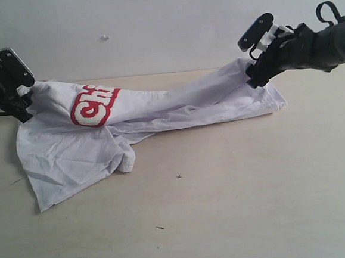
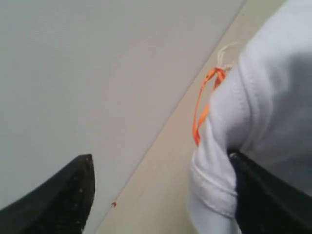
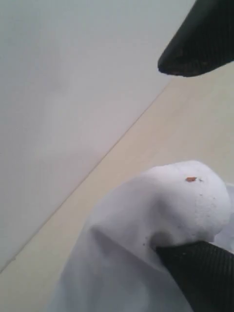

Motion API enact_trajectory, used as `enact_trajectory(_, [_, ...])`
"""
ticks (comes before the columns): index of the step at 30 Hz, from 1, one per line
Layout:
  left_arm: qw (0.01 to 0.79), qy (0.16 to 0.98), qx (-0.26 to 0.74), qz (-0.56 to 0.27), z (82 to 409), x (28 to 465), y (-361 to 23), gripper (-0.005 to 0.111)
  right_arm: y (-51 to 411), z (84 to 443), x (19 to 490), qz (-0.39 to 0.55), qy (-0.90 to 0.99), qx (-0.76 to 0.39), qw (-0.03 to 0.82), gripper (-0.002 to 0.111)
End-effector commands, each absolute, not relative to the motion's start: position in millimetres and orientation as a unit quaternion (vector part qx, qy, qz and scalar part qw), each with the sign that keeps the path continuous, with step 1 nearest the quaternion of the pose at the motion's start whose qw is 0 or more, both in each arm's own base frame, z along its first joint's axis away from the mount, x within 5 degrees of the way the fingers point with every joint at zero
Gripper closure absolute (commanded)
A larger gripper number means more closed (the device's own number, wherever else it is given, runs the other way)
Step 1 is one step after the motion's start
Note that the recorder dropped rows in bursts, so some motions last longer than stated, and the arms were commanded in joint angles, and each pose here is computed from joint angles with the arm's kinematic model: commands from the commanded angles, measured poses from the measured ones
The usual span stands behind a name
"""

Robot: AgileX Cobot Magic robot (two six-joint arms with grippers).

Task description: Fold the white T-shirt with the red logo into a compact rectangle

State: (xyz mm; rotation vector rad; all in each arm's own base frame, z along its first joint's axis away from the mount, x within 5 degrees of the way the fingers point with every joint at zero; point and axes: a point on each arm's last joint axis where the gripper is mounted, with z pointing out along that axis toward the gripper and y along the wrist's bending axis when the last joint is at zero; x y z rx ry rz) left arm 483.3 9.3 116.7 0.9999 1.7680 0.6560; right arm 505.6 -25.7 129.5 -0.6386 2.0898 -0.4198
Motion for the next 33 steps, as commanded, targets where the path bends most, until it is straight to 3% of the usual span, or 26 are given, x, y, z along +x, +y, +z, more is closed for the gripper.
enact_trajectory(1, [0.460, 0.732, 0.425, 0.268, 117.5, 481.7, 10.9, 0.036, -29.4, 160.8, 516.6, -0.091, 0.874, -0.195, 0.436, 0.023])
enact_trajectory(4, [0.439, 0.735, 0.442, 0.266, 114.9, 479.9, 11.1, 0.034, -27.9, 170.5, 519.8, -0.081, 0.876, -0.201, 0.431, 0.022])
enact_trajectory(9, [0.429, 0.733, 0.454, 0.268, 113.4, 479.1, 11.2, 0.016, -28.5, 173.9, 521.4, -0.077, 0.877, -0.185, 0.438, 0.008])
enact_trajectory(14, [0.477, 0.741, 0.397, 0.258, 122.2, 482.4, 12.0, 0.003, -28.8, 174.0, 521.5, -0.081, 0.876, -0.188, 0.438, 0.006])
enact_trajectory(21, [0.487, 0.738, 0.388, 0.260, 147.9, 480.3, 12.1, 0.002, -28.1, 173.6, 520.4, -0.076, 0.879, -0.190, 0.431, 0.006])
enact_trajectory(24, [0.456, 0.753, 0.405, 0.248, 149.4, 478.0, 12.7, 0.002, -27.8, 173.0, 519.9, -0.074, 0.881, -0.192, 0.427, 0.006])
enact_trajectory(26, [0.429, 0.771, 0.408, 0.236, 148.9, 479.0, 14.8, 0.005, -27.4, 172.2, 519.2, -0.071, 0.883, -0.193, 0.423, 0.006])
enact_trajectory(29, [0.445, 0.819, 0.307, 0.192, 160.6, 487.0, 26.6, 0.016, -26.6, 170.6, 517.8, -0.065, 0.887, -0.196, 0.413, 0.006])
enact_trajectory(31, [0.461, 0.842, 0.230, 0.162, 170.9, 492.1, 35.2, 0.033, -26.3, 170.0, 517.3, -0.063, 0.888, -0.197, 0.410, 0.006])
enact_trajectory(33, [0.466, 0.852, 0.190, 0.146, 180.6, 496.5, 39.7, 0.061, -26.3, 170.0, 517.3, -0.063, 0.888, -0.197, 0.410, 0.006])
